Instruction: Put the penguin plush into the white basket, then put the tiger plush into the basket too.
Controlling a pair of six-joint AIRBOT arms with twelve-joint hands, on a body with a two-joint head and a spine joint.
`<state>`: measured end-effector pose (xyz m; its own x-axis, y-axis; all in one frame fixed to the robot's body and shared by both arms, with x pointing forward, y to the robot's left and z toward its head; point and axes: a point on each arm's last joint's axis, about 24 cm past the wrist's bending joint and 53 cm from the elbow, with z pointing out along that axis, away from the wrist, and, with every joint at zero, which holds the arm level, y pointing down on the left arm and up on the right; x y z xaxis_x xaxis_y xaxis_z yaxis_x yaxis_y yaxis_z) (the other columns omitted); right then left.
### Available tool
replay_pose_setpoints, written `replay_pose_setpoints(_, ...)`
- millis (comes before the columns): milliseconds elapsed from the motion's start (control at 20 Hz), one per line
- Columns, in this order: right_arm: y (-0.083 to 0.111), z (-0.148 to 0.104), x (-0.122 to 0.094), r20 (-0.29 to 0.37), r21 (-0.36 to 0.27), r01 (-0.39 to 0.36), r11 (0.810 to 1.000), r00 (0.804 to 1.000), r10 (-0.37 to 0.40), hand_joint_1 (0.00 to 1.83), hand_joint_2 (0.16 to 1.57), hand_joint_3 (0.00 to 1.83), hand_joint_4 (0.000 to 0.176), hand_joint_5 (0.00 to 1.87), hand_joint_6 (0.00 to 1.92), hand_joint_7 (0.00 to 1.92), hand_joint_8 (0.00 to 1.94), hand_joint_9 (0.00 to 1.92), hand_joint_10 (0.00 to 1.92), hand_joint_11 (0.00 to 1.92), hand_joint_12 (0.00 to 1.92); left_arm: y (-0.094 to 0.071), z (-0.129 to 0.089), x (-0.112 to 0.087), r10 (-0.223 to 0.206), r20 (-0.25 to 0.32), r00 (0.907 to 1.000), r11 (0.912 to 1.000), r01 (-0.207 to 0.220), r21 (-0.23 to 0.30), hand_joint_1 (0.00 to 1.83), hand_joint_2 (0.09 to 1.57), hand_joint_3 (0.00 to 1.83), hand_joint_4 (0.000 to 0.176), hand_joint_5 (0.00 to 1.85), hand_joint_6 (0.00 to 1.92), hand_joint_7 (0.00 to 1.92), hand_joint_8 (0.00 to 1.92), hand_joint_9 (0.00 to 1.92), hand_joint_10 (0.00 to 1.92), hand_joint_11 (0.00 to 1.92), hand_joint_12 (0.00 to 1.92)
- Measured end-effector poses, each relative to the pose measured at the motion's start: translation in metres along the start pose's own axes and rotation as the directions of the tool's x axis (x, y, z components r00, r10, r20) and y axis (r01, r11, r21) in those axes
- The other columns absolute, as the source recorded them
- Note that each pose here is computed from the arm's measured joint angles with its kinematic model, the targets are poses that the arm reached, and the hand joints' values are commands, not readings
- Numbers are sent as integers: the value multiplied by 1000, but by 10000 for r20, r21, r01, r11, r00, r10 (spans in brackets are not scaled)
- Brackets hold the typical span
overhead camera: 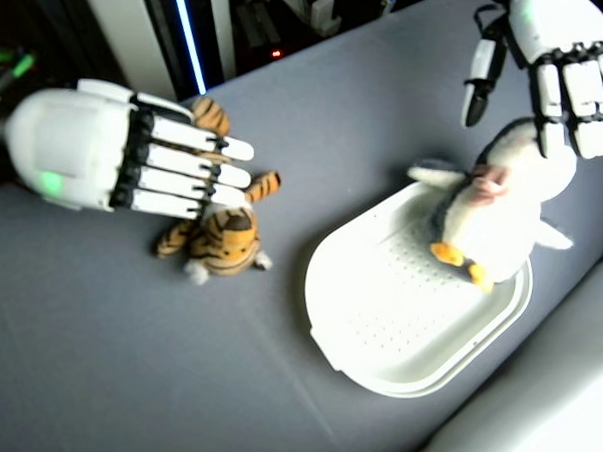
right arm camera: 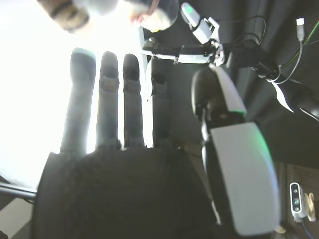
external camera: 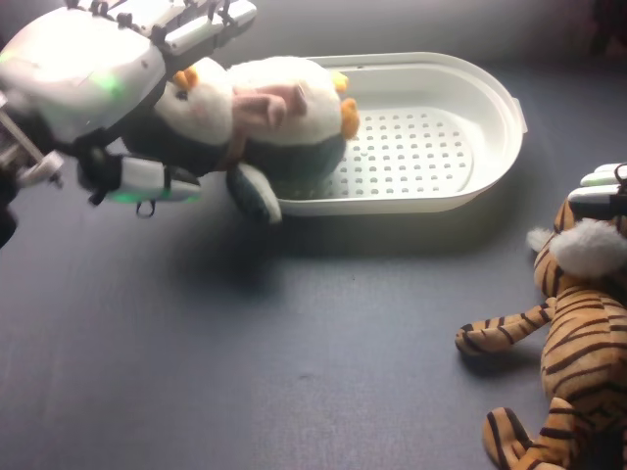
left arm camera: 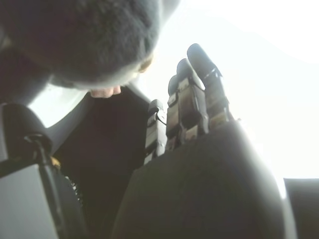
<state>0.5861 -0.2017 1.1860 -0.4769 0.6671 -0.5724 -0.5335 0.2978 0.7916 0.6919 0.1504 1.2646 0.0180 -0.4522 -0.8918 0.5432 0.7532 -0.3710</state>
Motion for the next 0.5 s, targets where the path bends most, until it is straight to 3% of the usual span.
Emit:
replay_pose_setpoints(50,7,-1,3,-177,-172,118,9998,9998,-121,783,1226,0,128,454,0,454,3,454,8,508,46,-10,-12,-3,-24,129,9999,9994,20,336,886,888,4,176,36,6,58,0,124,3,0,735)
replay_pose_setpoints(150,17,-2,15,-704,-432,215,9988,9972,-245,904,1209,0,122,458,3,425,0,409,0,425,9,-22,-30,-6,83,273,9996,9971,-104,751,848,908,4,176,17,8,39,5,113,0,0,568)
replay_pose_setpoints(200,21,-3,22,-935,-530,183,9984,9953,-232,967,1183,0,106,479,9,423,0,405,0,406,4,-27,-38,-6,34,257,9997,9955,-58,941,800,886,0,167,11,3,34,2,90,1,0,511)
replay_pose_setpoints(250,26,-4,31,-1303,-677,213,9975,9910,-300,1019,1174,0,116,472,4,401,0,380,0,367,0,-31,-45,-4,-39,179,9998,9944,19,1060,831,870,0,125,37,7,44,3,72,1,0,365)
replay_pose_setpoints(300,29,-5,37,-1581,-748,233,9969,9868,-350,1067,1155,0,123,479,5,392,1,386,4,373,6,-34,-49,-4,-82,190,9998,9933,60,1154,825,866,0,135,42,5,37,2,57,1,0,282)
replay_pose_setpoints(400,27,-4,46,-2046,-614,256,9978,9781,-377,1039,1153,0,120,480,5,377,0,381,4,355,6,-41,-55,-2,-31,171,9998,9907,7,1362,761,887,3,158,41,1,42,2,59,1,0,319)
replay_pose_setpoints(450,18,-5,50,-2300,-300,352,9989,9723,-411,1049,1160,0,118,461,0,331,0,351,0,358,7,-43,-58,-2,-54,165,9998,9895,29,1446,707,905,10,157,32,0,47,3,54,0,0,320)
replay_pose_setpoints(500,7,-7,57,-2659,101,564,9984,9626,-517,1056,1160,0,134,428,0,315,0,348,1,369,12,-45,-60,-2,-160,122,9998,9880,139,1541,694,908,6,155,33,1,48,2,58,1,0,369)
